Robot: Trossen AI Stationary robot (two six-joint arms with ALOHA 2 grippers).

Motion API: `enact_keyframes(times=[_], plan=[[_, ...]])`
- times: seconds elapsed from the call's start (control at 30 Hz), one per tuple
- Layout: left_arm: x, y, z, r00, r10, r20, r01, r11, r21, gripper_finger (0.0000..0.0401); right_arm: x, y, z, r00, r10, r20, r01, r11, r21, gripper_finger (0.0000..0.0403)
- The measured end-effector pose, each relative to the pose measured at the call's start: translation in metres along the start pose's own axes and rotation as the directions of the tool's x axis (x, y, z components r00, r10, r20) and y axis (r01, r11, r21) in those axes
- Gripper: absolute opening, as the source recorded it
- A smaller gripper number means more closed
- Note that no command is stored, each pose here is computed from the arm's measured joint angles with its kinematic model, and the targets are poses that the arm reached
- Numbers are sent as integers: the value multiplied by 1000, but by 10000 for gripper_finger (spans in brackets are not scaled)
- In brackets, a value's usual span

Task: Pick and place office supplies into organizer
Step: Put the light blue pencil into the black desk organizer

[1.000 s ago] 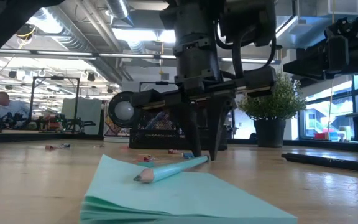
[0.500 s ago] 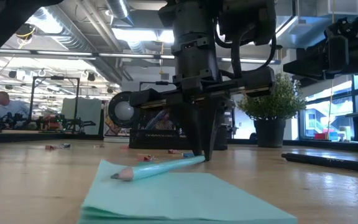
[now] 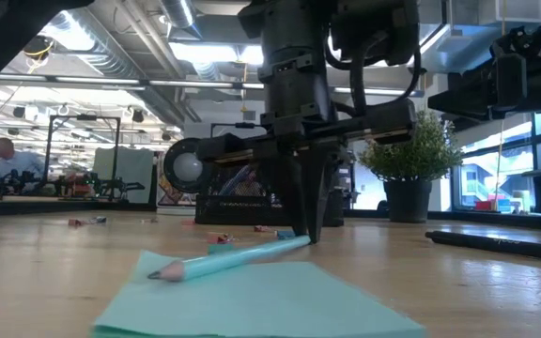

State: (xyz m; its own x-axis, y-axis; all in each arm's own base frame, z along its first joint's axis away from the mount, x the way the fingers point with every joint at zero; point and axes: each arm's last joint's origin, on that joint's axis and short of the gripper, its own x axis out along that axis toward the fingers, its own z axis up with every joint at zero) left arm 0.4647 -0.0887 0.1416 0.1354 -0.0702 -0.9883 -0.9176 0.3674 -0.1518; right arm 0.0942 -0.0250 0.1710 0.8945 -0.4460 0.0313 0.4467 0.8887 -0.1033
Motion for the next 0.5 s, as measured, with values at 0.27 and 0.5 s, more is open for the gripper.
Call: enact_keyframes(times=[0.27, 0.5], plan=[[-8, -6, 1, 1000, -11, 25, 9, 998, 57, 13, 0, 0, 0, 1000, 0, 0, 0, 1000, 0, 129], [-10, -9, 3, 999, -31, 37, 28, 997, 78, 13, 0, 0, 0, 1000, 0, 0, 0, 1000, 0, 129]])
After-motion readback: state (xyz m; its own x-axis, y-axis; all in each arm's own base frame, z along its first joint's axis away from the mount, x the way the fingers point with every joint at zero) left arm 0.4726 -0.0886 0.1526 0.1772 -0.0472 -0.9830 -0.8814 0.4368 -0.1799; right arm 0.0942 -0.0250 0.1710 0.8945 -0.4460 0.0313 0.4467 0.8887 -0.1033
